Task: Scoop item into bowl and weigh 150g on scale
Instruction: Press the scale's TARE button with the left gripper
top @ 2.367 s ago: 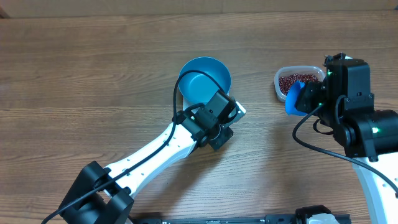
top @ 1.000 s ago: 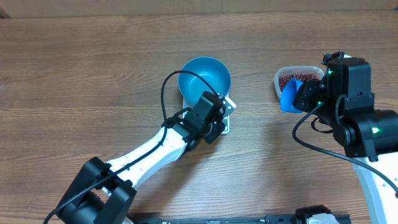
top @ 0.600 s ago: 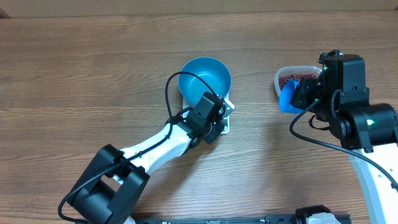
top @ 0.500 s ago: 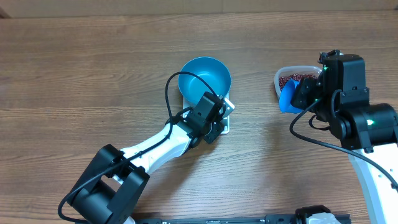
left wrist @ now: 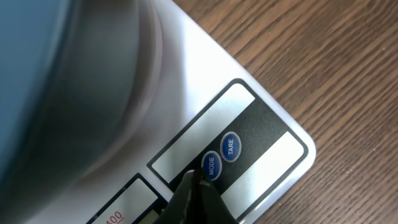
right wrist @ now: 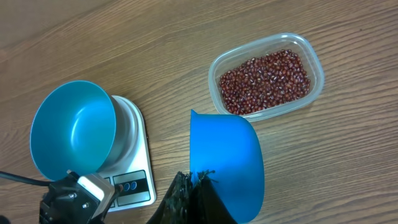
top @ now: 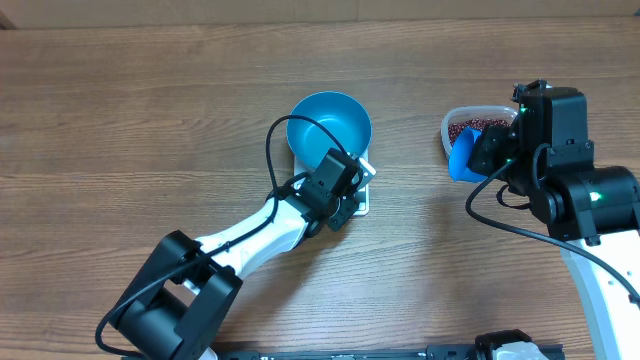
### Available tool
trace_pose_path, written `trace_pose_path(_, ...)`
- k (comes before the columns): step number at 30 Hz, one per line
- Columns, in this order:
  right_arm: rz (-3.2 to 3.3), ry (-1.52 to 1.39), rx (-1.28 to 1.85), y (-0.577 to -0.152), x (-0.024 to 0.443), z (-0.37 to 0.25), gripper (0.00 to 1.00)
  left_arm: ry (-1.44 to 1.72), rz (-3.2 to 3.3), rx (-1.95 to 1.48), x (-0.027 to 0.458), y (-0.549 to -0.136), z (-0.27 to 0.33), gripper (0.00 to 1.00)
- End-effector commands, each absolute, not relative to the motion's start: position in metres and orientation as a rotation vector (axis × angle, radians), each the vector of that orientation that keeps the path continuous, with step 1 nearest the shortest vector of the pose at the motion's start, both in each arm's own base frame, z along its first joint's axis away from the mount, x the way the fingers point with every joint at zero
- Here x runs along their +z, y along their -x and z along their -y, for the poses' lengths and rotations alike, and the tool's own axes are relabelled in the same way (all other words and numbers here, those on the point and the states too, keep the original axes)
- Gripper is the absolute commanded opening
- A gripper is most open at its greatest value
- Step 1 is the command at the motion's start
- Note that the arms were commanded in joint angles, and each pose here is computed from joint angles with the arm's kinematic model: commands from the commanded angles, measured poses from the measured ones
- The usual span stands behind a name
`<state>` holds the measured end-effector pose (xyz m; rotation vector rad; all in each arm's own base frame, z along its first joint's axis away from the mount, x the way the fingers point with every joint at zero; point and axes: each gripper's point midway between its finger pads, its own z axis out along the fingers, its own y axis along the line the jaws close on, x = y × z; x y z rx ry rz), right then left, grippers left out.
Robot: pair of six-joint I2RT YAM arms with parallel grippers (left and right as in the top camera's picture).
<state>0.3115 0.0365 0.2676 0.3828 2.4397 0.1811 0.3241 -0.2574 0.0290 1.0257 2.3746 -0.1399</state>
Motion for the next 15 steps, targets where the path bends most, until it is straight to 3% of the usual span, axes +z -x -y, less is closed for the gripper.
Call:
trace_pose_path(1, -2.398, -0.385, 0.2, -0.3155, 0.2817, -0.0365, 0.04, -1.049, -2.387, -0.108, 0.0179, -0.324, 0.2525, 0.04)
trace_pose_path(15, -2.397, -0.385, 0.2, -0.3155, 0.2817, -0.0364, 0.04, -1.036, -2.374, -0.098, 0.014, -0.33, 0.2541, 0.04)
